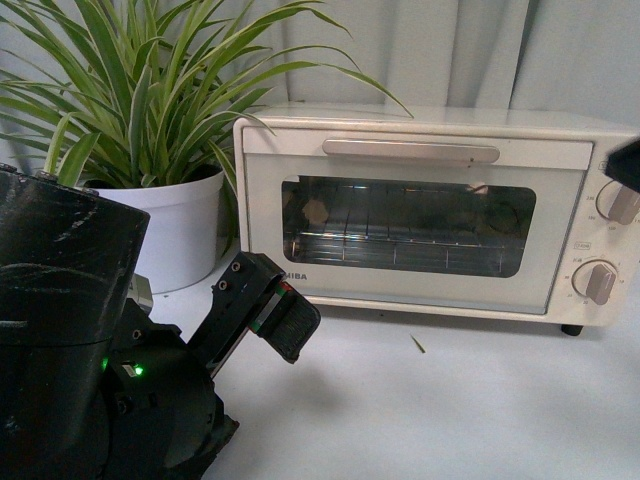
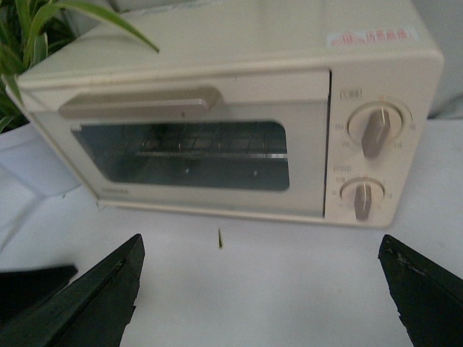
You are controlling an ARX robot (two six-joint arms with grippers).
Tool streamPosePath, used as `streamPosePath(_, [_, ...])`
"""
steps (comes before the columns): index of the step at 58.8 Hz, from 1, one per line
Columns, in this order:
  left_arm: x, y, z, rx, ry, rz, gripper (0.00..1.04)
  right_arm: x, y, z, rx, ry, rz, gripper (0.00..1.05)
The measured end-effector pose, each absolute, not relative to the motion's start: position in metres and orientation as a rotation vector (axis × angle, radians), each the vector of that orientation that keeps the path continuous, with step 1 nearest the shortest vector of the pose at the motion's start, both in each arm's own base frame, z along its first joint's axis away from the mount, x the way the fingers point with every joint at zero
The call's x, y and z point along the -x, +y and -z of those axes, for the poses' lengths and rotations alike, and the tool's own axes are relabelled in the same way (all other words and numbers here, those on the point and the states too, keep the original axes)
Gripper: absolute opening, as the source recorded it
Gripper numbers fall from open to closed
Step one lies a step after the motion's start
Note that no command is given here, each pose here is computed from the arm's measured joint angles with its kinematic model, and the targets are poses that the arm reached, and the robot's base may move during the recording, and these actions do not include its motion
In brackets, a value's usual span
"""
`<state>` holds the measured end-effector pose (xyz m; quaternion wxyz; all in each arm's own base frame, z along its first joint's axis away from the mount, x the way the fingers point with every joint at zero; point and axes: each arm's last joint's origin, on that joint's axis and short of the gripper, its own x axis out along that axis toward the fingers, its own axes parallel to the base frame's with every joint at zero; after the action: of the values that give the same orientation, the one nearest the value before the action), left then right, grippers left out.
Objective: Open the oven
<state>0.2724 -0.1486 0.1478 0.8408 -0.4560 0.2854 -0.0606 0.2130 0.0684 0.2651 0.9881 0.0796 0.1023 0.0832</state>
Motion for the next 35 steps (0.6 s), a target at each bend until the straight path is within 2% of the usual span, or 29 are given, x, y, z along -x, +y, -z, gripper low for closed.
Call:
streamPosePath(14, [-0.273,-0.148,-0.148,0.964,0.605,0.126,0.98,-0.268,0.095,-0.286,-0.136,0.233,-0.093,0.95])
streamPosePath(35, [-0.274,-0.144,-0.151,0.975,0.594,0.122,0.98,-0.318,0.119,-0.305,-0.098,0.291,-0.025,0.95])
